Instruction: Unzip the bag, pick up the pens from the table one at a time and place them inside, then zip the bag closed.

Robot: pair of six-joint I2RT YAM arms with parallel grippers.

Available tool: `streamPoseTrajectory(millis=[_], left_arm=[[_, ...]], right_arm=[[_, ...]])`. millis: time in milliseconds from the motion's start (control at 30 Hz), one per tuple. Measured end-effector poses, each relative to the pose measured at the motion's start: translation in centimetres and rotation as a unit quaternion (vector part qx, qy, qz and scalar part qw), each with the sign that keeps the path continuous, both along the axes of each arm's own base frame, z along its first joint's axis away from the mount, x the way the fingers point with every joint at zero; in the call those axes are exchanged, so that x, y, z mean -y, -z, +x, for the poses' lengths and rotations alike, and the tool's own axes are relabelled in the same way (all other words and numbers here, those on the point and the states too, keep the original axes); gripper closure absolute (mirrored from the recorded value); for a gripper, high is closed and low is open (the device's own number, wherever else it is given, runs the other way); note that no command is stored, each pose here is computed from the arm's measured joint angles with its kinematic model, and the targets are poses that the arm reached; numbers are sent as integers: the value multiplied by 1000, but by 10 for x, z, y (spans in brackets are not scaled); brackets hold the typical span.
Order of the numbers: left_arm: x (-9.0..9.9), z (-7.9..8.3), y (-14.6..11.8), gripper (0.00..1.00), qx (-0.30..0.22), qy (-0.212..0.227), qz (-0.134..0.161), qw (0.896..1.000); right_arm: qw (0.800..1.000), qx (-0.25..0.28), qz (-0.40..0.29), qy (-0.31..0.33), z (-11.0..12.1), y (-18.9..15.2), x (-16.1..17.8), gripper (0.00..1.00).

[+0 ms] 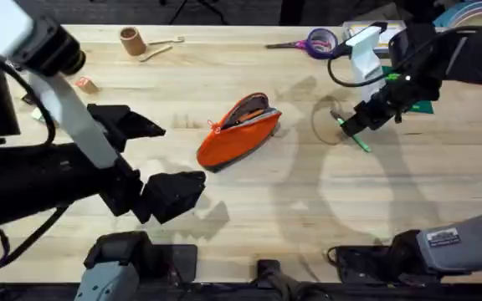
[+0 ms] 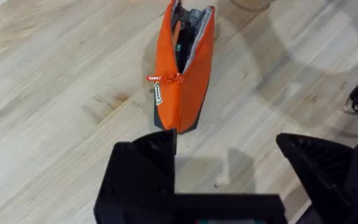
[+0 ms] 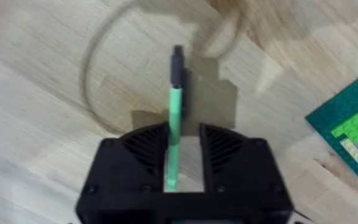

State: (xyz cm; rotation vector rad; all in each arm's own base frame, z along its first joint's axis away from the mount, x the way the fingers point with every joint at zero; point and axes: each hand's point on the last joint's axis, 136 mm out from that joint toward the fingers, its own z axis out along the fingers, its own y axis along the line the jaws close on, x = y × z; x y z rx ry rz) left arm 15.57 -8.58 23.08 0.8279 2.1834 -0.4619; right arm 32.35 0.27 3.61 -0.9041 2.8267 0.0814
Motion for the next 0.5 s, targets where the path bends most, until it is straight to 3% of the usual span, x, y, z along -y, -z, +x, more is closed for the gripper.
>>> streamPoseTrajectory(millis=[200, 500], left_arm=[[0, 0, 0, 7, 0, 0, 0, 1000], [0, 0, 0, 7, 0, 0, 0, 1000]], right_arm=[[1000, 0, -6, 1, -1, -1, 2, 953], [1000, -4, -18, -1, -2, -1, 3, 963]])
